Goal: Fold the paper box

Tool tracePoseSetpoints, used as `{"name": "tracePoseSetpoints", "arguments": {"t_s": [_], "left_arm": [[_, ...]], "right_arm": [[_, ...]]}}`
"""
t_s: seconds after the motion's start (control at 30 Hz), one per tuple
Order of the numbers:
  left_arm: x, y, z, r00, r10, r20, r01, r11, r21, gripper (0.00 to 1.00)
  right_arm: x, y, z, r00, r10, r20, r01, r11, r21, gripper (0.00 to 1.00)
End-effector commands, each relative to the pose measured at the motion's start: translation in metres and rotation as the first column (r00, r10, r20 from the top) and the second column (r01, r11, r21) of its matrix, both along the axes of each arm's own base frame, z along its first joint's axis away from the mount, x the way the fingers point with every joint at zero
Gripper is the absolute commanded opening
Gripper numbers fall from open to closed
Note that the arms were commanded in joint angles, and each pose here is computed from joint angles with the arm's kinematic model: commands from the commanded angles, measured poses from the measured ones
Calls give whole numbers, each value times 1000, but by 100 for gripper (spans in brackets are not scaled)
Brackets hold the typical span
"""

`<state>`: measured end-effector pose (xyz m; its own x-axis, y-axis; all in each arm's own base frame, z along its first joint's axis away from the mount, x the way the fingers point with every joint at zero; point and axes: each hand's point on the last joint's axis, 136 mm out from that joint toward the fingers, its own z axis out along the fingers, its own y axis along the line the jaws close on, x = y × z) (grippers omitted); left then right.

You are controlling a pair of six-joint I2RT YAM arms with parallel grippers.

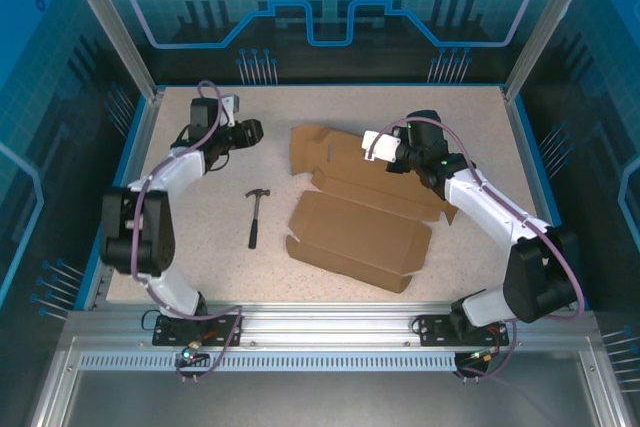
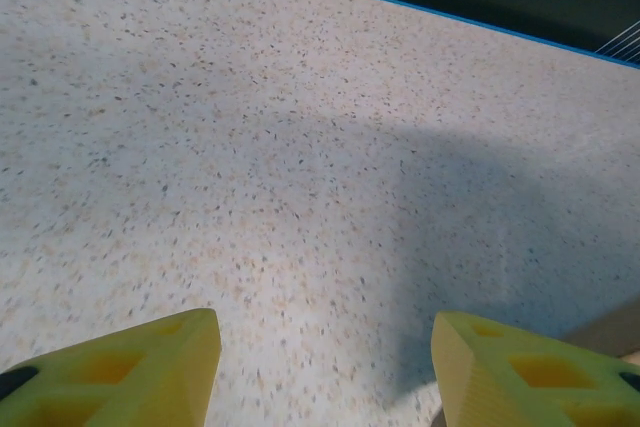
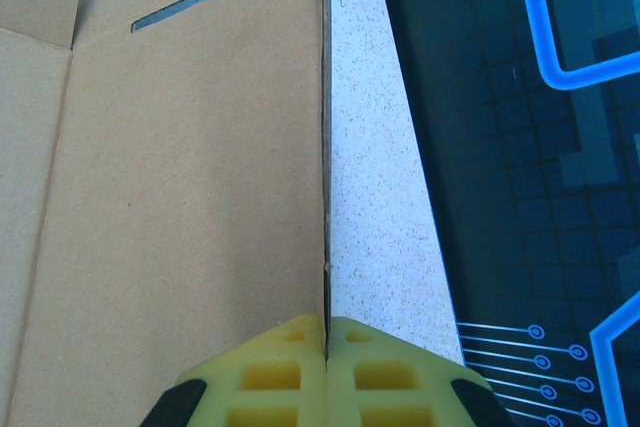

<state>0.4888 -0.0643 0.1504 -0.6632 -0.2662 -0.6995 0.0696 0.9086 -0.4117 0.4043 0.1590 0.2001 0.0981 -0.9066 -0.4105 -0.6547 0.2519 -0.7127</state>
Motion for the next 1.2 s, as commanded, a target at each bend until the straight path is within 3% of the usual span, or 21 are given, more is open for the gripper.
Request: {"name": "tracePoseSetpoints", "arguments": {"t_s": [0.0,0.23,0.57,0.7,1.17], "left_arm": [[15,-15,-14,994,-72,-87,67,996,-59,59],[36,-60,-42,956,-265,-129,242,955,-170,58],[0,-124,-46,874,-484,-32,459,847,-269,58],[-22,-138,-32,848,-529,45,522,814,-256,58],[-60,-160,-34,772,-631,80,635,758,-153,58]], "right_arm": [[0,-1,8,999,22,32,-22,1000,8,0],[1,-2,12,999,18,33,-18,1000,14,0],[1,-2,9,1000,14,13,-14,1000,20,0],[2,-2,7,1000,14,5,-14,1000,21,0],[3,-2,6,1000,12,-15,-12,1000,10,0]]}}
